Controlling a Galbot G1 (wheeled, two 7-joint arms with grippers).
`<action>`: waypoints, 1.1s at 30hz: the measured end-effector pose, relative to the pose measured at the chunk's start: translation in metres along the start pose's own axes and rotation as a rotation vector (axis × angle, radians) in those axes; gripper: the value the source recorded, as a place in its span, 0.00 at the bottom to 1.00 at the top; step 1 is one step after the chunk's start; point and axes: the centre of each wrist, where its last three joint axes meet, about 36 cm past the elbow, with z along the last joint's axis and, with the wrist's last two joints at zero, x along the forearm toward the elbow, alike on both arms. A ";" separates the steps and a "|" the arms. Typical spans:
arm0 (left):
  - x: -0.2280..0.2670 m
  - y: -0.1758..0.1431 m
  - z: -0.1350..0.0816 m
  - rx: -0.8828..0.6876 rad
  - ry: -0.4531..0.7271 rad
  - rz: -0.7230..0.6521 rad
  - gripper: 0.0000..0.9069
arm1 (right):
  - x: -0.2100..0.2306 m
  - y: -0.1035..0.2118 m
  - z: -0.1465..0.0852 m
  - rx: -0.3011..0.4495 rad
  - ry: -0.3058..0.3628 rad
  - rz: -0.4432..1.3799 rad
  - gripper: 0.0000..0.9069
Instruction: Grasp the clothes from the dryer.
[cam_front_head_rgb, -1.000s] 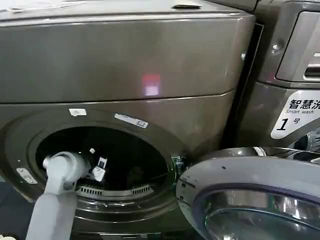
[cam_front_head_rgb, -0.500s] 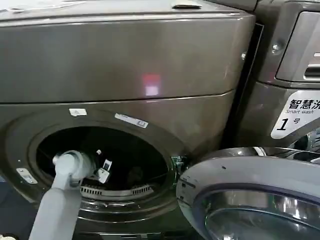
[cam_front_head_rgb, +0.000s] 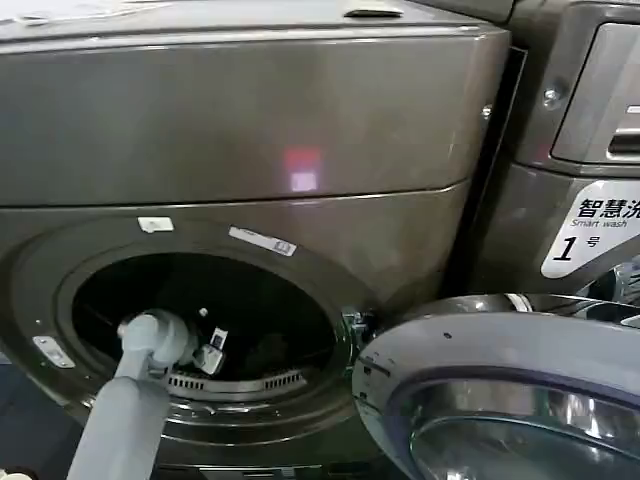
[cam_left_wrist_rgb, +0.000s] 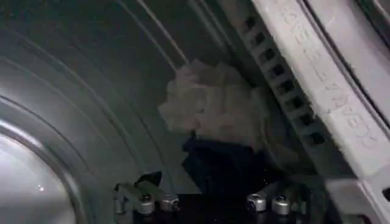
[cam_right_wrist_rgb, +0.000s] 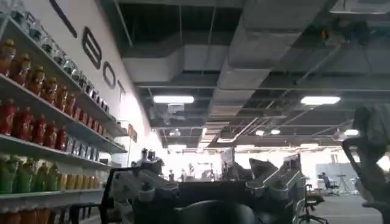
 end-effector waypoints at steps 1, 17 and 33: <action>-0.002 0.000 0.001 0.002 -0.004 0.003 1.00 | 0.000 0.000 0.000 0.000 0.001 0.000 1.00; -0.023 -0.001 0.010 0.044 -0.078 0.034 0.00 | 0.000 0.005 0.000 0.001 -0.003 -0.010 1.00; -0.021 -0.001 0.021 0.087 -0.117 0.018 0.00 | -0.001 0.010 0.000 0.002 -0.006 -0.022 1.00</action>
